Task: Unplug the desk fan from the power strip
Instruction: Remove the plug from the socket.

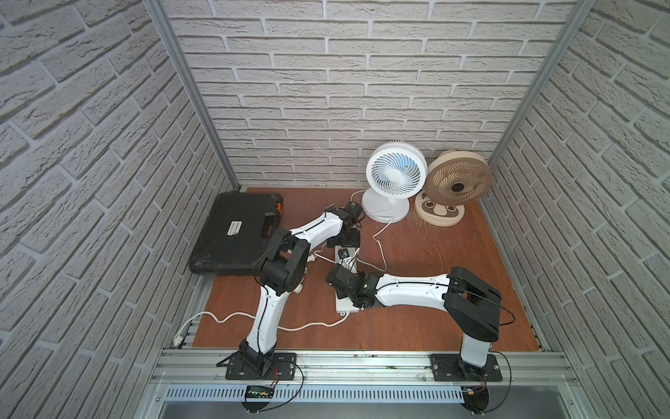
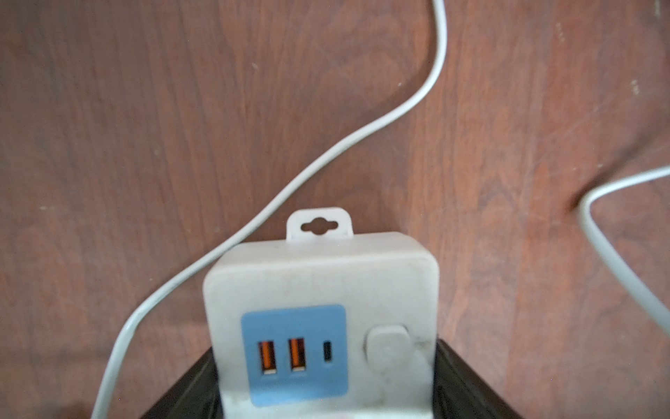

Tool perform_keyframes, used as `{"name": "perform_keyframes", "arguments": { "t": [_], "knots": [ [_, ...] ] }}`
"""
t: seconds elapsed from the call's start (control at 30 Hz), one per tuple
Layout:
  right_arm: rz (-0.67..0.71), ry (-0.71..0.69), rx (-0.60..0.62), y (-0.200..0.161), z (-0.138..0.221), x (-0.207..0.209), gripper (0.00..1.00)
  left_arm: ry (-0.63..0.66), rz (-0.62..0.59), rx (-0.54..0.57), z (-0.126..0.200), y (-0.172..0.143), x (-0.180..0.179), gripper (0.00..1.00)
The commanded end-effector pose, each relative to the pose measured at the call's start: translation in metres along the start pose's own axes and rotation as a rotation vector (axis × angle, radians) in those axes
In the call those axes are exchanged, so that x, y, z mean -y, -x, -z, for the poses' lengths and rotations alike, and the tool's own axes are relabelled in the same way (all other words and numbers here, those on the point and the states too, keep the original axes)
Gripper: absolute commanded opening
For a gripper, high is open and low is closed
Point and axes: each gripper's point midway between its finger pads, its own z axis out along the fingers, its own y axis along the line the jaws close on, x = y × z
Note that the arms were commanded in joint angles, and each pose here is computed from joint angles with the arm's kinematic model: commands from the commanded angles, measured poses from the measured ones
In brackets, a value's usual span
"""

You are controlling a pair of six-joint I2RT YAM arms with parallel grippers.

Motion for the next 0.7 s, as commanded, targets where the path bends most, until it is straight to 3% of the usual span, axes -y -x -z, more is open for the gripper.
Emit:
{"name": "perform_keyframes", "arguments": {
  "t": [0.0, 0.3, 0.67],
  "knots": [
    [0.051, -0.030, 0.042, 0.010, 0.007, -0.002, 0.03, 0.074, 0.014, -0.179, -0.039, -0.045, -0.025, 0.00],
    [0.025, -0.015, 0.051, 0.009, 0.010, 0.002, 0.03, 0.076, 0.009, -0.174, -0.037, -0.043, -0.025, 0.00],
    [-0.194, 0.103, -0.003, 0.002, 0.007, 0.015, 0.03, 0.072, 0.007, -0.169, -0.034, -0.042, -0.025, 0.00]
  ]
}}
